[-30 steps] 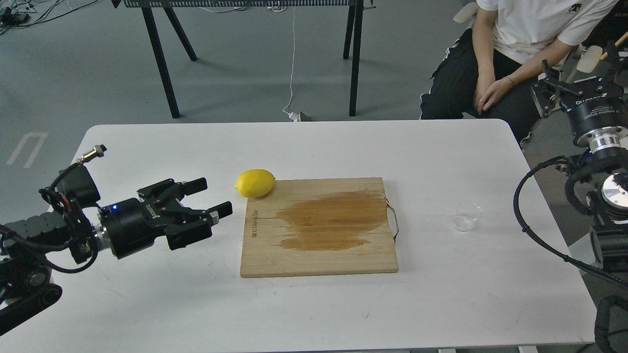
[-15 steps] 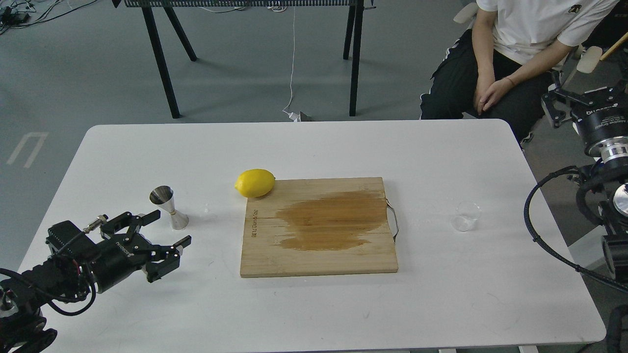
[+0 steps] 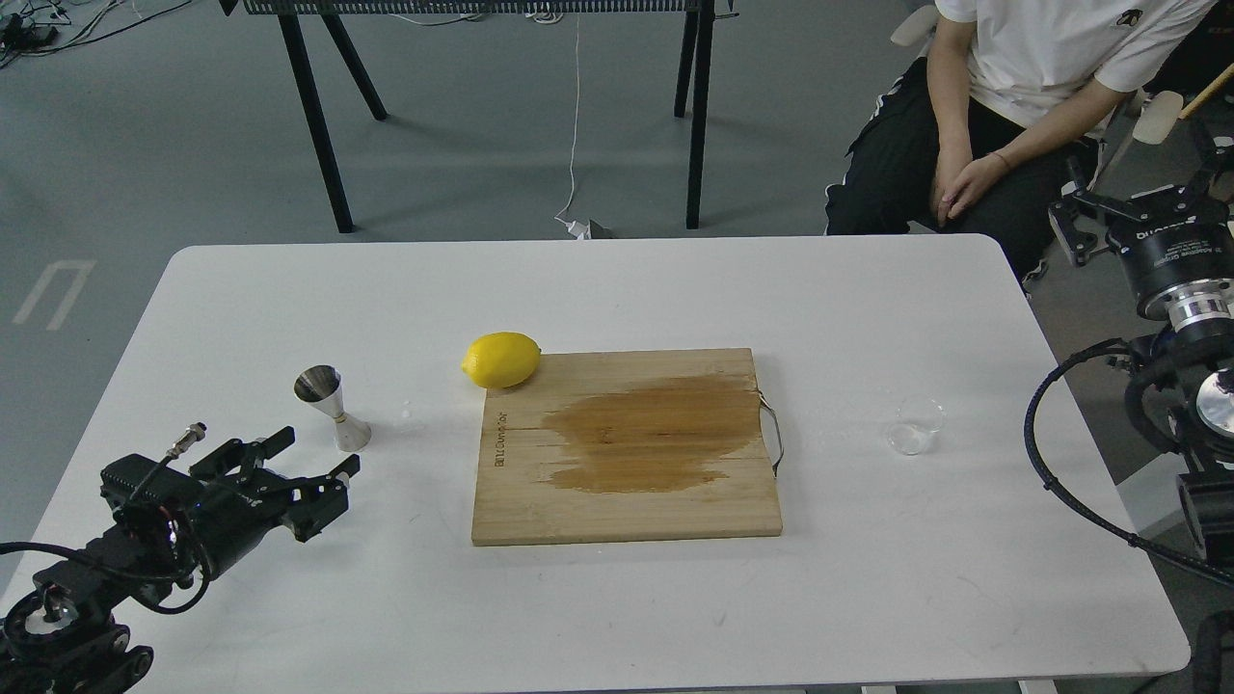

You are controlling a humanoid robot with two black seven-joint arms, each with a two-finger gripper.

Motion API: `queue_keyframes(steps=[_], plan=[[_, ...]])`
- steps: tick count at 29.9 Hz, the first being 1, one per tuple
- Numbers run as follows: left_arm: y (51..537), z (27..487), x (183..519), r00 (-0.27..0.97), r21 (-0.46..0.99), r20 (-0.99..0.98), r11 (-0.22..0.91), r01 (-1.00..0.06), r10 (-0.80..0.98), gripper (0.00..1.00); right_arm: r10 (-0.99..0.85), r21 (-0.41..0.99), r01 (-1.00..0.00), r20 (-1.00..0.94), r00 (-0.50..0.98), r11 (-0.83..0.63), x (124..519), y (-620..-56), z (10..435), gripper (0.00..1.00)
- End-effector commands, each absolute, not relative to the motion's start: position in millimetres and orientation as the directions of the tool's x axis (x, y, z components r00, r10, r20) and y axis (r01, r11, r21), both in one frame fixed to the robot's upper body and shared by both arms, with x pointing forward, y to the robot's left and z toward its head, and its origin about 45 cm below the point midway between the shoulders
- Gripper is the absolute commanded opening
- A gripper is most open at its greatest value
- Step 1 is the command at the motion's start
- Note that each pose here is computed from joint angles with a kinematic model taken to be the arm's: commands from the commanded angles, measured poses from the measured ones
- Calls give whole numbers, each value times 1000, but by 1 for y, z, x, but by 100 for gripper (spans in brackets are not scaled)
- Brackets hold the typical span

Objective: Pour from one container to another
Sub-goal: 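Close the left gripper around the metal jigger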

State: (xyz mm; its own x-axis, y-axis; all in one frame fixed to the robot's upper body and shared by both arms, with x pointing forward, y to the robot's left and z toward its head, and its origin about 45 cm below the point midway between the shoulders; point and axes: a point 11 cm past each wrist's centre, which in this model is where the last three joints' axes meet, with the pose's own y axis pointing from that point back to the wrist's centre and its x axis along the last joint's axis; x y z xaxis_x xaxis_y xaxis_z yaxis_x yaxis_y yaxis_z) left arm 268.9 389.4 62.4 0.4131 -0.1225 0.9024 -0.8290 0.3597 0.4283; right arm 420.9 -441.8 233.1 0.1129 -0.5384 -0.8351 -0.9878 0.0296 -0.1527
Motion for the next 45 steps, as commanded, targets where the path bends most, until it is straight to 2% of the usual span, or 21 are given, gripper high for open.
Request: queue_keyframes(steps=[1, 4, 9, 17, 22, 24, 29, 37, 45], plan=[[391, 59, 273, 404, 421, 906, 345, -839, -121, 86, -538, -152, -988, -836, 112, 31, 421, -442, 233, 100], [393, 54, 277, 409, 425, 905, 322, -846, -120, 81, -539, -150, -988, -835, 110, 31, 421, -442, 232, 100], [377, 52, 295, 390, 401, 915, 327, -855, -103, 79, -540, -150, -988, -835, 108, 33, 420, -444, 232, 100], [384, 56, 306, 382, 398, 917, 301, -867, -114, 70, -542, -144, -989, -834, 102, 37, 420, -445, 231, 100], [383, 56, 309, 379, 398, 918, 302, -867, -121, 46, -544, -142, -989, -833, 100, 36, 419, -445, 230, 100], [383, 55, 309, 378, 397, 918, 303, -866, -122, 41, -544, -142, -989, -833, 101, 34, 420, -444, 230, 100], [383, 55, 309, 378, 397, 918, 303, -866, -122, 39, -544, -144, -989, -833, 103, 33, 420, -444, 231, 100], [382, 54, 308, 381, 401, 916, 304, -864, -123, 9, -544, -148, -988, -832, 107, 31, 421, -444, 233, 100], [379, 74, 325, 309, 335, 942, 325, -884, -130, 8, -544, -147, -989, -832, 106, 32, 421, -444, 232, 100]])
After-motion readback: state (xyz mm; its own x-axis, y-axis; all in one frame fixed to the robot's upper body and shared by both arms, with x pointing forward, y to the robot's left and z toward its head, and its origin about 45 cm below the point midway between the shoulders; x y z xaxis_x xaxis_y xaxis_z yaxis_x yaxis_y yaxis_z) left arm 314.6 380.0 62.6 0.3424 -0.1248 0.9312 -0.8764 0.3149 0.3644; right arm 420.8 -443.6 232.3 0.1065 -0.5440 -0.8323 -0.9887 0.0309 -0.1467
